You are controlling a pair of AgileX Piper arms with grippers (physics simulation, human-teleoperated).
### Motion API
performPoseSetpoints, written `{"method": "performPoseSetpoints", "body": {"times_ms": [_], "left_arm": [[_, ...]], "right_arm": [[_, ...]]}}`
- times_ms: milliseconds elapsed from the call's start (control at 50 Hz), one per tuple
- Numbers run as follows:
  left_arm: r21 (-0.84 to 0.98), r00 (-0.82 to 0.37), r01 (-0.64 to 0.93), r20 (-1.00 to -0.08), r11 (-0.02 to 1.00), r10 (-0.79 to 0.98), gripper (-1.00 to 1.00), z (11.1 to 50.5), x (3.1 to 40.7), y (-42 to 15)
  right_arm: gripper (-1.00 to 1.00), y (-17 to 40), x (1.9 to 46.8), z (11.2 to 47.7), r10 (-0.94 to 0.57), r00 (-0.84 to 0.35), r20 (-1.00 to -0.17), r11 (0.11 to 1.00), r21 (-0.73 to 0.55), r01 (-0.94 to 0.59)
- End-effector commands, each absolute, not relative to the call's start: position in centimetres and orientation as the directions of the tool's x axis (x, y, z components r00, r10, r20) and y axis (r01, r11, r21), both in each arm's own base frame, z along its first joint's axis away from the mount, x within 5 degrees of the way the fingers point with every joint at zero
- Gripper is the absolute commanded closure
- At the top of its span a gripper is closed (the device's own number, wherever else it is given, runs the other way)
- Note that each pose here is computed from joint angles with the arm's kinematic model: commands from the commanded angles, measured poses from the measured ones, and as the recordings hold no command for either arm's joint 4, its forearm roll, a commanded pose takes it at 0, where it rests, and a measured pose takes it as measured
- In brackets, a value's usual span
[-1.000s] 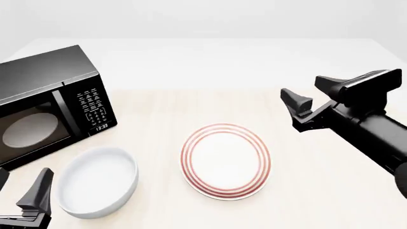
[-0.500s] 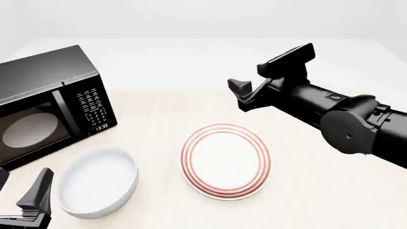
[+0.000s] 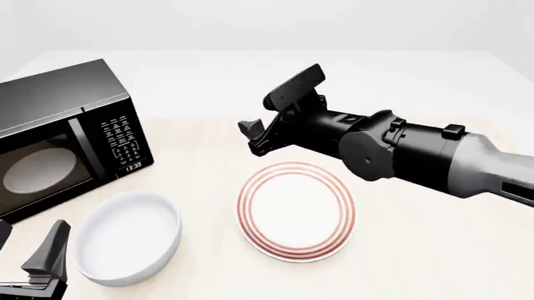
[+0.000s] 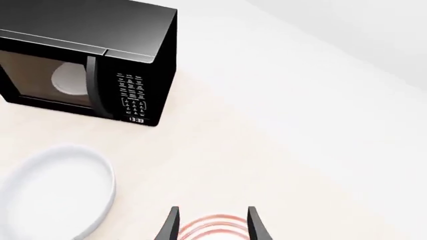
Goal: Put the white bowl to the right of the plate.
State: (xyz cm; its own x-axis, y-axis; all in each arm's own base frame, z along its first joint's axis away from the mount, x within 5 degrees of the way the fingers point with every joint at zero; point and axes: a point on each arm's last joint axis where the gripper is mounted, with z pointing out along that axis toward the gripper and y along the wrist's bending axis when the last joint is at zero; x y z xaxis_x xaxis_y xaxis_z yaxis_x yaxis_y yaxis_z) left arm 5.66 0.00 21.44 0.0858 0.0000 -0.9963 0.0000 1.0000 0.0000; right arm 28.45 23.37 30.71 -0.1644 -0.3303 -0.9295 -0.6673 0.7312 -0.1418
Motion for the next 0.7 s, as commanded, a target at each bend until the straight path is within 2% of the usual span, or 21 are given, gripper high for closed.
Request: {"method": "performPoseSetpoints", "body": {"times_ms": [20, 700], "left_arm": [[0.000, 0.086, 0.000, -0.996, 1.000, 0.000, -1.00, 21.4, 5.7, 0.0], [0.000, 0.086, 0.000, -0.996, 1.000, 0.000, -1.00, 21.4, 5.7, 0.0]], "right_arm": [[-1.00, 26.3, 28.6, 29.8, -0.375, -0.177, -0.910, 0.686, -0.144, -0.713], [-1.00, 32.3, 29.9, 27.2, -0.380, -0.312, -0.871, 0.669, -0.026, -0.743]]}}
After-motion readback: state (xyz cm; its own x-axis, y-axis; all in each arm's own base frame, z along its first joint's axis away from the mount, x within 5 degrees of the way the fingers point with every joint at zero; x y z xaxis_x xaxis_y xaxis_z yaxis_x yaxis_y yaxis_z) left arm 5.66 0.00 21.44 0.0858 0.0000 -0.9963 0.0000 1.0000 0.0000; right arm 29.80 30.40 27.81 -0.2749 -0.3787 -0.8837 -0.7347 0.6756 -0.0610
